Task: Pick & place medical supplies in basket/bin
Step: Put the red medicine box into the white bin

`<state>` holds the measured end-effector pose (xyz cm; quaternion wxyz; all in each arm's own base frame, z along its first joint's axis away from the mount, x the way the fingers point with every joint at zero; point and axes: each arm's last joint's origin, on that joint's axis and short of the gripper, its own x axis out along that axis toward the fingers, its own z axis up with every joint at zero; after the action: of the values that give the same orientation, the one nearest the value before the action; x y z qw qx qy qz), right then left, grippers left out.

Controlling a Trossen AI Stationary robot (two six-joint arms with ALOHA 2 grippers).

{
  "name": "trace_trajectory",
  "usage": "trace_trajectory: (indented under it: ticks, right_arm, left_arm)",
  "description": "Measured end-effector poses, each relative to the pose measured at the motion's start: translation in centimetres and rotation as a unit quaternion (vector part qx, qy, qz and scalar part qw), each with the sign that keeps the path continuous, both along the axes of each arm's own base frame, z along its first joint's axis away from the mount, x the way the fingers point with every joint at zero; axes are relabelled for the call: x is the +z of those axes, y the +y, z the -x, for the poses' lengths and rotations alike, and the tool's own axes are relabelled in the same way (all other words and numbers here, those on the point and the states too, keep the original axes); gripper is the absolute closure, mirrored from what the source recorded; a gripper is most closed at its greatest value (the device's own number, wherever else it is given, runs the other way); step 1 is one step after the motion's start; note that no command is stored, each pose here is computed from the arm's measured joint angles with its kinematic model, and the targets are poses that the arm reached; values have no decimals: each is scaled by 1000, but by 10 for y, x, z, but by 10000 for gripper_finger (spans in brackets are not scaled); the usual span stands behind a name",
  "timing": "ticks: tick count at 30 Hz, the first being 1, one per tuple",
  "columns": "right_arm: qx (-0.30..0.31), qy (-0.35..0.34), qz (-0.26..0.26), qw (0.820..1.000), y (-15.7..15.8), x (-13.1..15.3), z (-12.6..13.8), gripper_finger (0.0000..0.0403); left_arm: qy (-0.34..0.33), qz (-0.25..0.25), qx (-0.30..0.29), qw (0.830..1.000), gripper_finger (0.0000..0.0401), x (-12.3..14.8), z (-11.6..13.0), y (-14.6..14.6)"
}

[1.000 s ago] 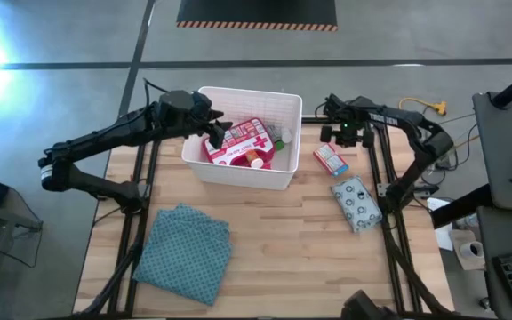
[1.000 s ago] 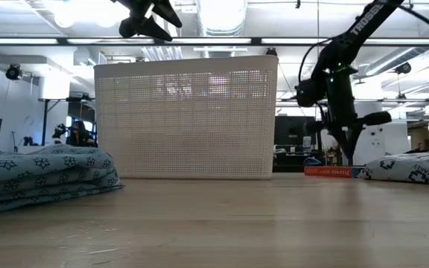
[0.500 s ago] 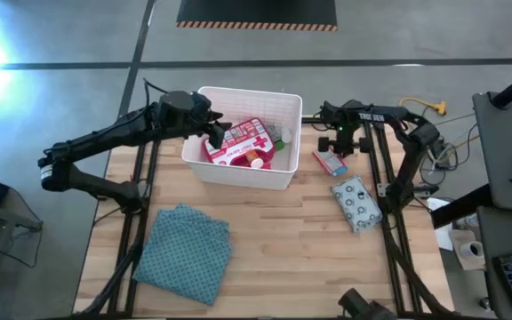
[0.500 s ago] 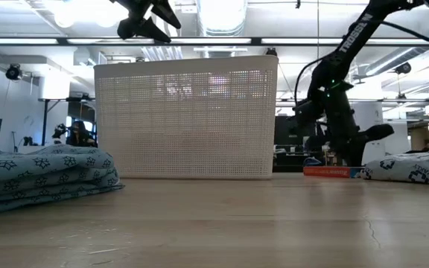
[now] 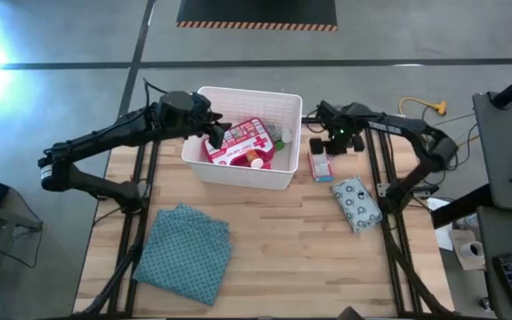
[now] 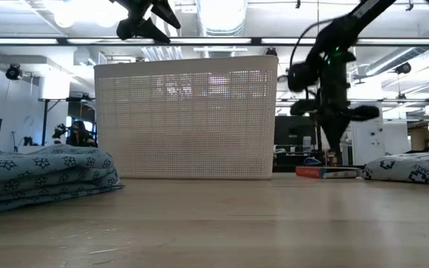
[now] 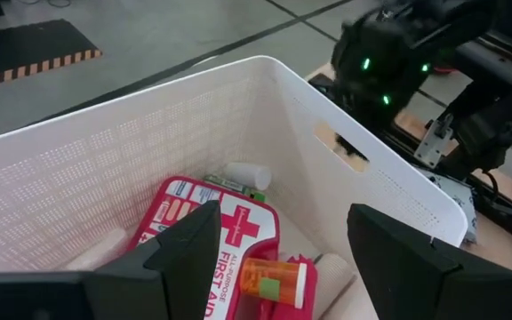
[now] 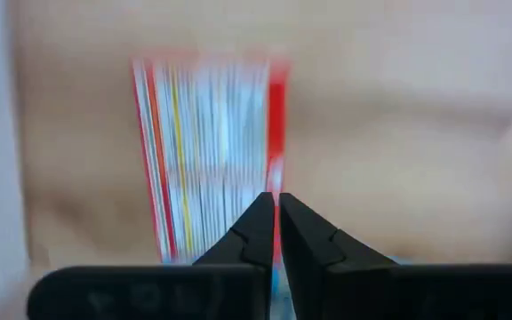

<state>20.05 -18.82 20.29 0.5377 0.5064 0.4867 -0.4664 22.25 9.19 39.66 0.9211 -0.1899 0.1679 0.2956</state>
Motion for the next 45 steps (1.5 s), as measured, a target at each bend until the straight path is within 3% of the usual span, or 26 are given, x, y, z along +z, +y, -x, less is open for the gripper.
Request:
trace_trajectory:
  ticks: [3, 6, 10, 16, 20, 27, 31, 40, 45]
  right_arm:
    - [-37, -53, 65, 996, -10, 12, -3, 390]
    - [-69, -91, 47, 992, -20, 12, -8, 390]
    - [-63, -78, 36, 994, -31, 3, -19, 390]
    - [-43, -2, 90, 995, -55, -8, -31, 390]
    - [-26, 24, 98, 995, -73, -11, -34, 390]
    - [-14, 73, 10, 997, -89, -39, -28, 390]
    - [2, 46, -46, 998, -85, -52, -32, 390]
    - [38, 72, -55, 995, -70, -54, -36, 390]
    - [39, 61, -100, 992, -62, -64, -31, 390]
  left_arm:
    - [0, 0, 0, 1000, 176, 0, 0, 0]
    - [-1, -1, 0, 1000, 176, 0, 0, 0]
    - [-2, -1, 0, 1000, 176, 0, 0, 0]
    - [-5, 4, 3, 1000, 176, 0, 0, 0]
    - [-11, 15, 9, 1000, 176, 0, 0, 0]
    - [-18, 15, 10, 1000, 176, 4, 5, -2]
    - [-20, 14, 10, 1000, 176, 6, 9, -3]
    - [-22, 14, 10, 1000, 176, 6, 10, -4]
    - [-22, 14, 10, 1000, 176, 6, 10, -4]
